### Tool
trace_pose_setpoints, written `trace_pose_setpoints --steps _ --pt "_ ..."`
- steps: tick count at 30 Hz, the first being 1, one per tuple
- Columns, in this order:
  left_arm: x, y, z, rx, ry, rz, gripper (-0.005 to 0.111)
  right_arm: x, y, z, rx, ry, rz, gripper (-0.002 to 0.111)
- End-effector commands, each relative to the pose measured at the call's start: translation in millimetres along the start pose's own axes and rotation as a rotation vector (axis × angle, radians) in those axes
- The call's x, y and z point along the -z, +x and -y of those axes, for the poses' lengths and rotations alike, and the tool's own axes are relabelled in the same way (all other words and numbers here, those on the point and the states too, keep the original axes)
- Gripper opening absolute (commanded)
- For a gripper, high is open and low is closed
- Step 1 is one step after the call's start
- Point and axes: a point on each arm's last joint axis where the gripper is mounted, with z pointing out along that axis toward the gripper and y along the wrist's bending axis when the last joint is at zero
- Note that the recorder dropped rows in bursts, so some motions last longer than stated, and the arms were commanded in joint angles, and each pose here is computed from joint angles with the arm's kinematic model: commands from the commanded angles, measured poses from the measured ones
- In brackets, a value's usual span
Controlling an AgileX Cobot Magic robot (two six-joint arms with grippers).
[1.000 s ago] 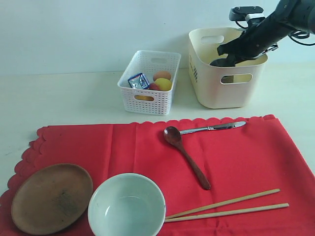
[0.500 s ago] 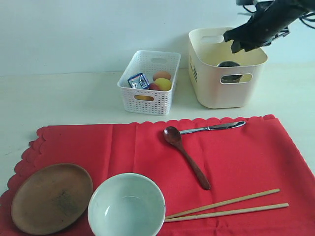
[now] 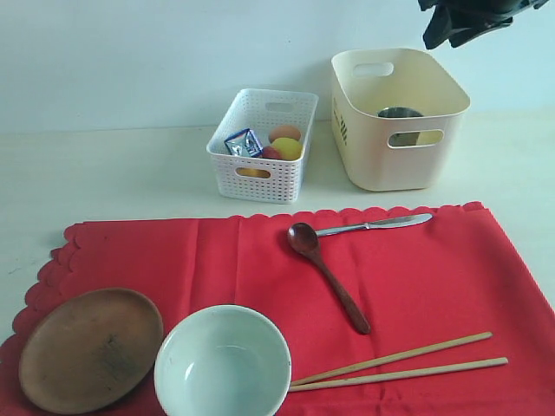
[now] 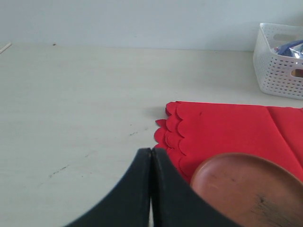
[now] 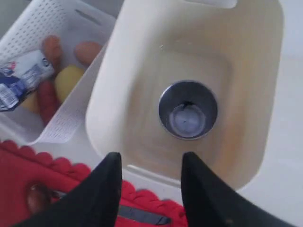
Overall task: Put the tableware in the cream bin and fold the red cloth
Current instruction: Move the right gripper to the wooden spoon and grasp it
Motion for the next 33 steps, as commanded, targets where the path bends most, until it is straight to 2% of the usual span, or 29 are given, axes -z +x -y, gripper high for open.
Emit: trace_pose_setpoints --steps 1,6,11,16,23,33 --pt "0.4 -1.0 -0.1 0.003 -0.003 0.016 0.0 10.1 5.7 -19.1 0.032 -0.094 -0.039 0.039" --pt "0.4 -1.0 -0.1 0.003 -0.003 0.016 0.0 3.3 16.7 -49.9 0.096 -0.144 -0.1 0.034" --pt "0.4 -1.0 -0.1 0.003 -0.003 0.016 0.0 -12.6 41.9 -84.8 0.172 -0.2 -0.196 0.031" --pt "0.4 -1.0 -0.1 0.003 -0.003 0.016 0.0 -32.0 72.1 -110.4 0.248 -0.184 -0.263 0.031" --pt "0.4 -1.0 -0.1 0.003 -0.003 0.016 0.0 -65.5 113.3 -129.1 0.342 -0.126 -0.336 0.031" --pt "0.4 -1.0 -0.1 0.003 -0.003 0.016 0.0 -97.9 132.8 -167.6 0.44 -0.149 -0.361 0.031"
